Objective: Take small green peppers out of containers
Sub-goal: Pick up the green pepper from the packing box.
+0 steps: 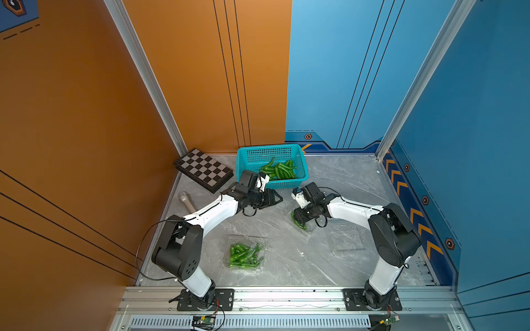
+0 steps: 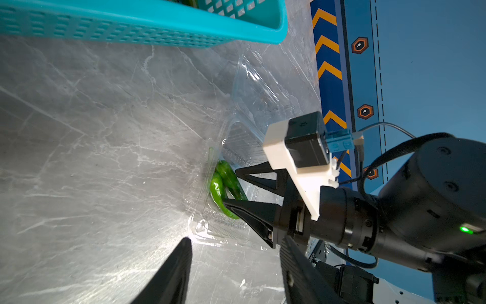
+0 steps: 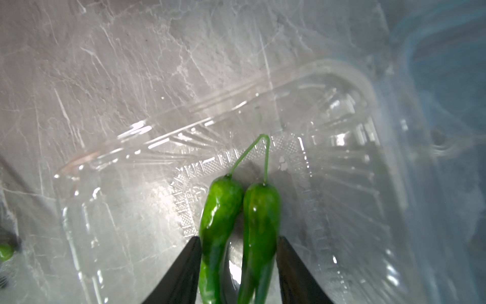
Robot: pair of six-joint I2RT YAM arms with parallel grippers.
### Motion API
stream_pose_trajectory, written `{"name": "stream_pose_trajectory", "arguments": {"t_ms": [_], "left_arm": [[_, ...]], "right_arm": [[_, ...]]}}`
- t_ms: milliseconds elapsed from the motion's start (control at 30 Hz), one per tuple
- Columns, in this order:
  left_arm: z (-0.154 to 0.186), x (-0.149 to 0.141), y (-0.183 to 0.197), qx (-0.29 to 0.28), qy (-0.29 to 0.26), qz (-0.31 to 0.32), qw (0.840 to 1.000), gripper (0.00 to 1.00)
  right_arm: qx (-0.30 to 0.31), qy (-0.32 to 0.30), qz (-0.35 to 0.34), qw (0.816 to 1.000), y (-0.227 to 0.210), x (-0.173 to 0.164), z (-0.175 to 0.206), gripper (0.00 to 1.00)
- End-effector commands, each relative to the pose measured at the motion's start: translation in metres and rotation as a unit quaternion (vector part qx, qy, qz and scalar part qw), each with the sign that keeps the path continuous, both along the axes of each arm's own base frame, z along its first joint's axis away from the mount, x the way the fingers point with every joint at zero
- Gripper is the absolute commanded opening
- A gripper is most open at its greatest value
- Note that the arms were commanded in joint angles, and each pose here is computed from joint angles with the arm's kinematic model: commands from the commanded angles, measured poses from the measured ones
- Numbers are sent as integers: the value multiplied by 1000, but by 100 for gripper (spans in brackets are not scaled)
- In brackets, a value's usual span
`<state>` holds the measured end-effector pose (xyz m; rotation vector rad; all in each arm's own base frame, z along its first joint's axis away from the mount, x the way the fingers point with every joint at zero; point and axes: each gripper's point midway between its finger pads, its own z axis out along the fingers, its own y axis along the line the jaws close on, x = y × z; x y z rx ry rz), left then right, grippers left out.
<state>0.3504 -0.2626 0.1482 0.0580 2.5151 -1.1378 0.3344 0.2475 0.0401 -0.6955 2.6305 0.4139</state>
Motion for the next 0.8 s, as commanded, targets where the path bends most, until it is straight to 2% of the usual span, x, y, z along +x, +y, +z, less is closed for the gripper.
{"name": "stream_pose_trajectory", "arguments": {"t_ms": [0,333,600,667,767], "left_arm": [[-5,-6,2,14,-3,-6,1000,56],[-4,-4,4,13,-4,-3,1000,56],[-5,-4,4,14,-2,-3,1000,56],[-5,-3,5,14,-2,-2,1000,56],[-5,-3,4,12,-1,-4,1000,56]], "right_arm": [[-17,-10,0,1000,-3,9,-5,49],[-1,13,-15,1000,-6,12,-13,43],[3,25,-17,1000,-4,10,-18,43],[9,26,-19,999,-4,11,-15,32],[16,25,-27,999,-6,12,-11,32]]}}
